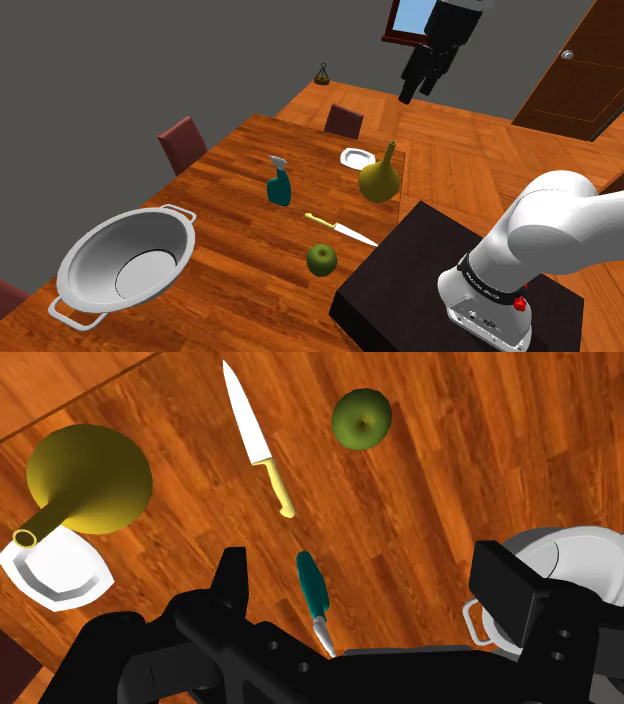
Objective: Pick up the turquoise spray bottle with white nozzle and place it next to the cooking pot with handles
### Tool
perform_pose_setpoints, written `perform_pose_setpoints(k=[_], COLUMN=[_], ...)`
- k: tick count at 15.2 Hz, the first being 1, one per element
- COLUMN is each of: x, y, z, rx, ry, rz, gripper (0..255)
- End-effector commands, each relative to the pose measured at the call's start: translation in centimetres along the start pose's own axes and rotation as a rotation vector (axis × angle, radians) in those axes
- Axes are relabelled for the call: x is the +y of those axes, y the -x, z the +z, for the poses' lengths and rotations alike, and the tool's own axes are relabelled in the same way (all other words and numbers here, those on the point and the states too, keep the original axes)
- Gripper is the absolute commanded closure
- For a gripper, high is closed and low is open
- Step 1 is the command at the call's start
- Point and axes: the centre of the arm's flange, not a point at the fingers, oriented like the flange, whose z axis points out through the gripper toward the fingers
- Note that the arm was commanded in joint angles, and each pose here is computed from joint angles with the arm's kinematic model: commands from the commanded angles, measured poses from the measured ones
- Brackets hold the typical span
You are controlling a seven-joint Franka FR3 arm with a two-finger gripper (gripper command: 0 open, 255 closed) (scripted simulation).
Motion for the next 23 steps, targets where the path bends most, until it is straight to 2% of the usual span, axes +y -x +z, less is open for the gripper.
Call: perform_pose_setpoints(k=[1, 23], x=[0.0, -0.3], y=[0.0, -20.3], z=[0.0, 21.5], rx=[0.000, -0.058], ry=[0.000, 0.018], rz=[0.000, -0.180], gripper=[0, 0])
